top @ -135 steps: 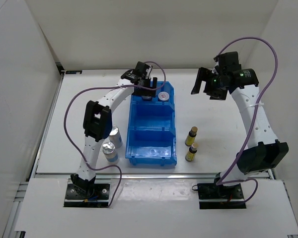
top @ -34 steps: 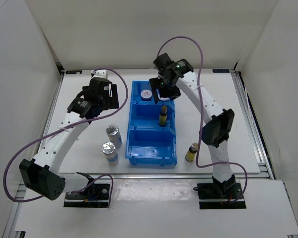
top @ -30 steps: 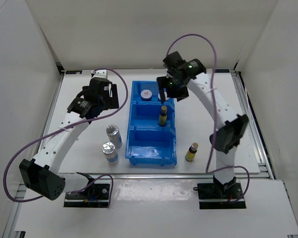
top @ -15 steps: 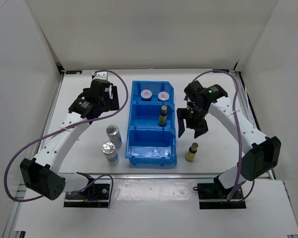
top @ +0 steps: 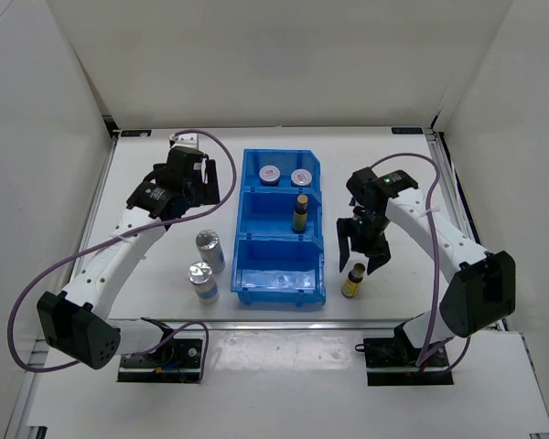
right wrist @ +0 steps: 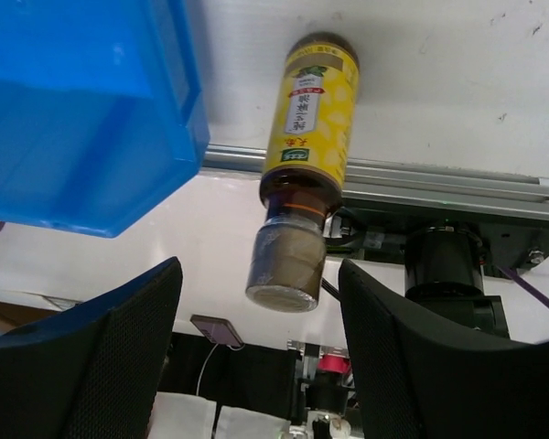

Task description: Organize the condiment bottles

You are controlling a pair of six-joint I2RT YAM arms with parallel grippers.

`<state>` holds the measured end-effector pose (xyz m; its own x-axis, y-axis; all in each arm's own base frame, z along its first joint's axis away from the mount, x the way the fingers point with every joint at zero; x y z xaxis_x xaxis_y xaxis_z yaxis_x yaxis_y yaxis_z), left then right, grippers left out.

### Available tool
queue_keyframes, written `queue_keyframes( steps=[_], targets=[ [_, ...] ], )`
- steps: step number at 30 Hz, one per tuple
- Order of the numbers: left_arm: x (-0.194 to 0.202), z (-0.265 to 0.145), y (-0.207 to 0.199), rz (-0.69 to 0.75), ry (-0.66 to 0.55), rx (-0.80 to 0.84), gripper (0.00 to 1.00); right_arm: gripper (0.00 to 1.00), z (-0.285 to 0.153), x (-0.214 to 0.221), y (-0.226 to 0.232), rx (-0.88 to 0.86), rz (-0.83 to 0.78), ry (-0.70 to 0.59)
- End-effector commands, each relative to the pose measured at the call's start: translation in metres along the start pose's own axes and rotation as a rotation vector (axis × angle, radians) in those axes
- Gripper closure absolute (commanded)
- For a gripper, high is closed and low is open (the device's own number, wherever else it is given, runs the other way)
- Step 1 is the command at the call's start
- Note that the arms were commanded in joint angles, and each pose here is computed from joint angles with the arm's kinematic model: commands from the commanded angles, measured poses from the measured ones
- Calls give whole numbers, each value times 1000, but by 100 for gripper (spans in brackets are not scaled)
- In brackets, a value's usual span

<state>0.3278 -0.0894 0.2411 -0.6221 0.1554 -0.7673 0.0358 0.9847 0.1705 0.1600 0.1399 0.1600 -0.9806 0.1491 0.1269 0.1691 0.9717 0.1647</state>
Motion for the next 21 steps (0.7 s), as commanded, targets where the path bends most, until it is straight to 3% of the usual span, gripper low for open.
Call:
queue_keyframes(
  steps=[1,5,9,11,17,21],
  targets=[
    [1,-5,2,-16,-16,-1,0,28,-19,58,-38,172,65,230],
    [0,-8,3,-19,-24,0,0,30,-14,63,-43,188,63,255],
    [0,-8,3,-29,-24,1,0,43,-13,63,-46,202,63,258],
    [0,-8,3,-29,-24,1,0,44,-12,62,-47,215,64,260],
    [2,-9,4,-29,-24,1,0,71,-5,58,-46,223,56,275],
    [2,-9,5,-29,-25,-10,0,88,-19,51,-46,226,38,203]
  ],
)
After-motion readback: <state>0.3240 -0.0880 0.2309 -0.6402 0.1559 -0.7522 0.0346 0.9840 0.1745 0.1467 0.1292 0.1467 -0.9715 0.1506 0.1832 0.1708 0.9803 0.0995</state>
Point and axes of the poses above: each gripper's point midway between its finger pads, its own z axis out along the fingers, its own y axis along the line the jaws close on, x = y × z, the point moved 1 cm from there along -z, back along the fingers, and after that the axes turned 11 degrees about z, right-handed, at the moved point
